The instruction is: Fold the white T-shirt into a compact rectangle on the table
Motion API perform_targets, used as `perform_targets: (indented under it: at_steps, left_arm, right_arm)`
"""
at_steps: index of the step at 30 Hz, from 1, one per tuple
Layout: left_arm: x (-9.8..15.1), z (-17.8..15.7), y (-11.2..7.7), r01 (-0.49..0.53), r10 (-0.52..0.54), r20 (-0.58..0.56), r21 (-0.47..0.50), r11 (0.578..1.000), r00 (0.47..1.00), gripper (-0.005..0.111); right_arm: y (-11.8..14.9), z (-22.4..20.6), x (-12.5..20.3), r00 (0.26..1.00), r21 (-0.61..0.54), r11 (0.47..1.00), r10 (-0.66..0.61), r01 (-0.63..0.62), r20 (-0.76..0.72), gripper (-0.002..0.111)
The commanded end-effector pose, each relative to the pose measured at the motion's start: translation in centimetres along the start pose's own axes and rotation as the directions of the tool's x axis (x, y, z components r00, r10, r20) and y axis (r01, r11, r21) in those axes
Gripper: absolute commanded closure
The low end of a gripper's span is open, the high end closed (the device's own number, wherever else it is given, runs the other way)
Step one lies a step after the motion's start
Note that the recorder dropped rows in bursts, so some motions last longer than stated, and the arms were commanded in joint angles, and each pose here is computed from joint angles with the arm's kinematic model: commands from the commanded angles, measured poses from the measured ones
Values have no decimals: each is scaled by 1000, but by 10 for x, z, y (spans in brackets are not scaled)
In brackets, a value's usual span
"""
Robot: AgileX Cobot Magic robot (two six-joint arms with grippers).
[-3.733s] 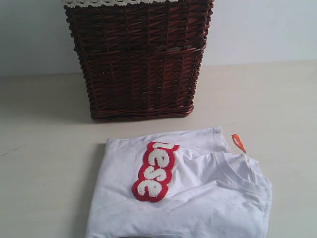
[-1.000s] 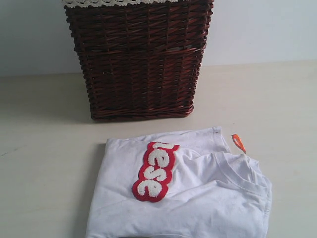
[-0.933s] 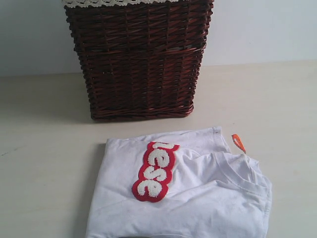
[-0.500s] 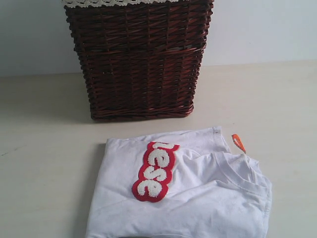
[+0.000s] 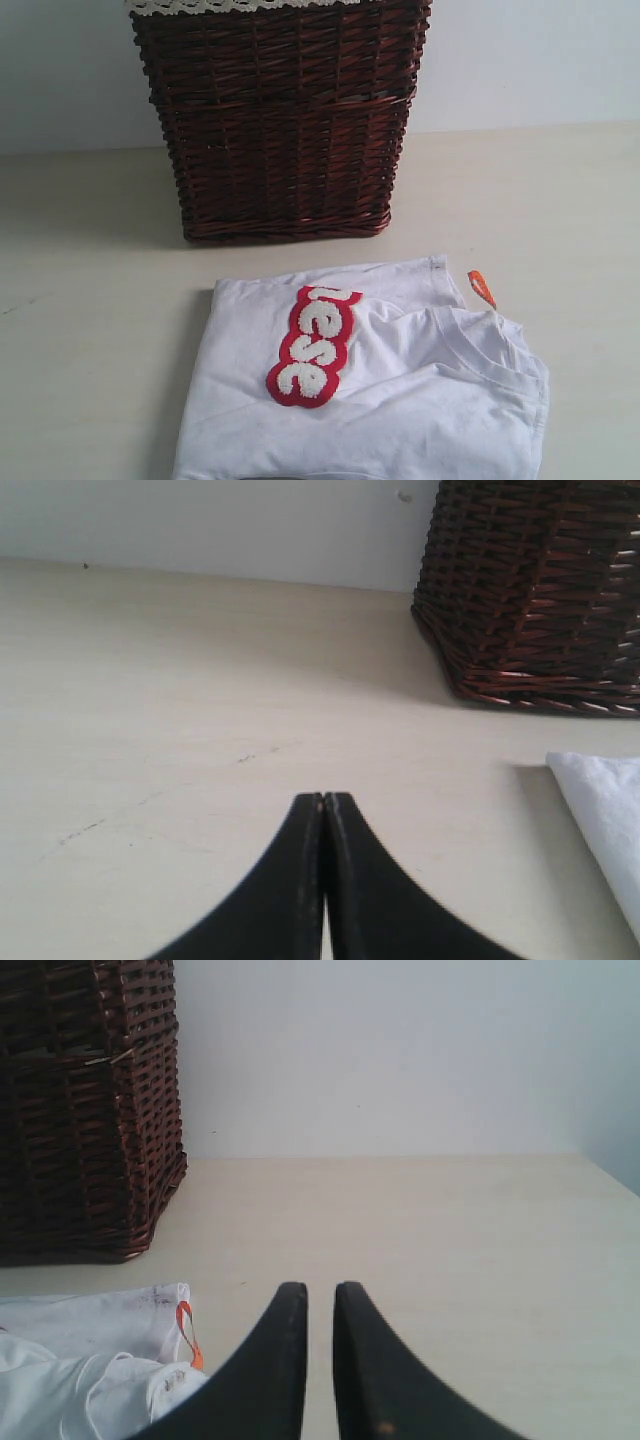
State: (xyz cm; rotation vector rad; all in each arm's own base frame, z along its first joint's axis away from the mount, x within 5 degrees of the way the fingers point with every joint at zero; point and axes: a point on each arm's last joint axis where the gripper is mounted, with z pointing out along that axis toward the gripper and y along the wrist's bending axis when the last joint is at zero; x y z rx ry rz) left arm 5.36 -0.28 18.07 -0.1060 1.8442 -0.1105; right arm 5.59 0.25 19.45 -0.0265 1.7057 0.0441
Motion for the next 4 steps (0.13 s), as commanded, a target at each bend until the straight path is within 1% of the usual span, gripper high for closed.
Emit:
perform_targets:
  at_steps: [1, 4]
  left_arm:
    - [-1, -1, 0, 0, -1, 9, 7, 1000, 1000, 107]
    - [-1, -1, 0, 0, -1, 9, 7, 1000, 1000, 107]
  right_arm:
    - [0, 0, 0, 1000, -2, 1000, -2, 3, 11, 96]
    - [0, 0, 0, 1000, -2, 1000, -2, 3, 11, 96]
